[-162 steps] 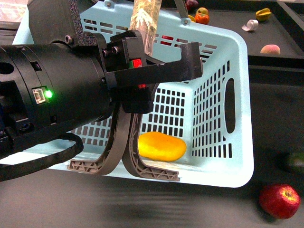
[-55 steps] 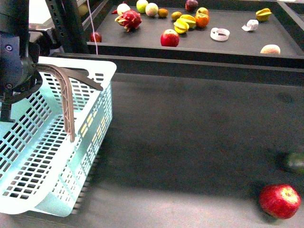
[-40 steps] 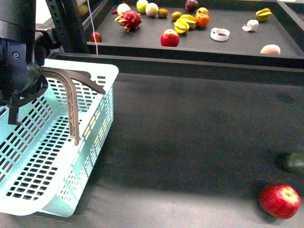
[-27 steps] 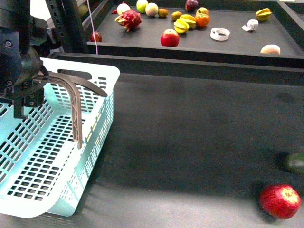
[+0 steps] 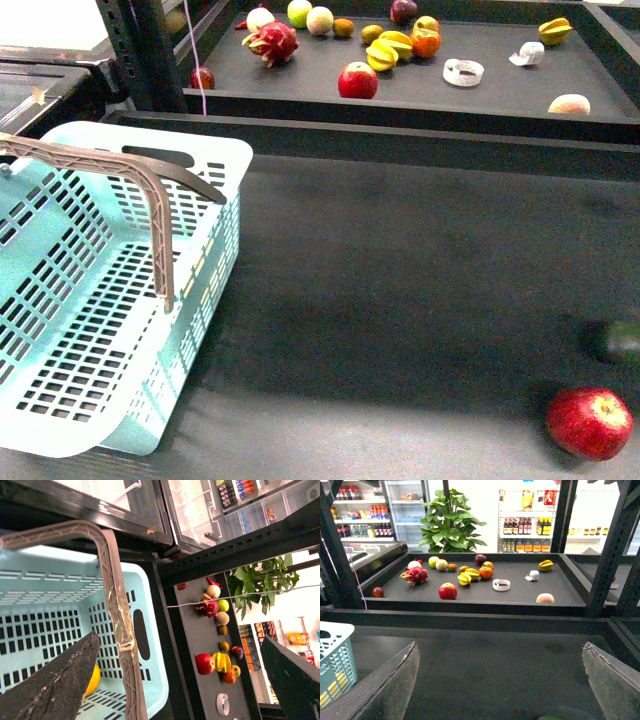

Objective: Pick mango with right arm and hold basket with left

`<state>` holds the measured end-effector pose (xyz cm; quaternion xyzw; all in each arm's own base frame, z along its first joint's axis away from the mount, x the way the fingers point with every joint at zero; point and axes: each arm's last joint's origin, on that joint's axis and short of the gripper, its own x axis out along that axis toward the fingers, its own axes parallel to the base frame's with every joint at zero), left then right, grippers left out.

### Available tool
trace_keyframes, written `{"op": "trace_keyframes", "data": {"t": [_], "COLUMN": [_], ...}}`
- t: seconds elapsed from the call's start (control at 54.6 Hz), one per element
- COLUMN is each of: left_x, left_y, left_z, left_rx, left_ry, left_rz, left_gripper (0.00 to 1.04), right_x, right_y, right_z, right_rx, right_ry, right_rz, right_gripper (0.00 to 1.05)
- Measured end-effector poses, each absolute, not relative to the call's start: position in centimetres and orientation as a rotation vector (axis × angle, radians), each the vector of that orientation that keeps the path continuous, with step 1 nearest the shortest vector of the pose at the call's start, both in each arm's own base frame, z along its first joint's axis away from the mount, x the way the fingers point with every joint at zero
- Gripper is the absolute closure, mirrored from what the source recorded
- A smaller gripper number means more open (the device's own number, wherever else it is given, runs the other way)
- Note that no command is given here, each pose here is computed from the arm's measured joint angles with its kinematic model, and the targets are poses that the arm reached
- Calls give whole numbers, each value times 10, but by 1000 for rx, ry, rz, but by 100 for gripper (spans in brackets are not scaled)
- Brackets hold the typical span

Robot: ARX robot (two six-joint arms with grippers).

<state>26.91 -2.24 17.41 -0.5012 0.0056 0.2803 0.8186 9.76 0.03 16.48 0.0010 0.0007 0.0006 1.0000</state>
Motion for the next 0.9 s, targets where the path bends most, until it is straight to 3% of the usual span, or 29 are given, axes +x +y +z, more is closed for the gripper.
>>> {"op": "trace_keyframes", "data": {"t": [0.329, 0.604, 0.659, 0.714, 0.75, 0.787, 0.897], "left_x": [227, 224, 223, 211, 205, 197, 184], "left_y": [8, 10, 11, 3, 0, -1, 0], "left_z": [178, 175, 172, 168, 167, 163, 161], "left_rx": [-811, -754, -680, -438, -276, -161, -69], "left_ry": [3, 26, 45, 25, 3, 9, 17], "left_rz": [524, 525, 372, 80, 1, -3, 0], "left_gripper": [8, 8, 15, 31, 40, 51, 71], "right_x": [98, 98, 98, 98, 98, 98, 98], "right_y": [0, 0, 0, 0, 0, 0, 0], "right_z": [165, 165, 165, 165, 165, 165, 165], "right_rx": [2, 2, 2, 2, 2, 2, 2], "right_ry": [1, 1, 1, 1, 2, 1, 1], "right_rz": [1, 1, 1, 1, 2, 2, 0], "right_gripper": [8, 8, 8, 8, 8, 8, 8]}}
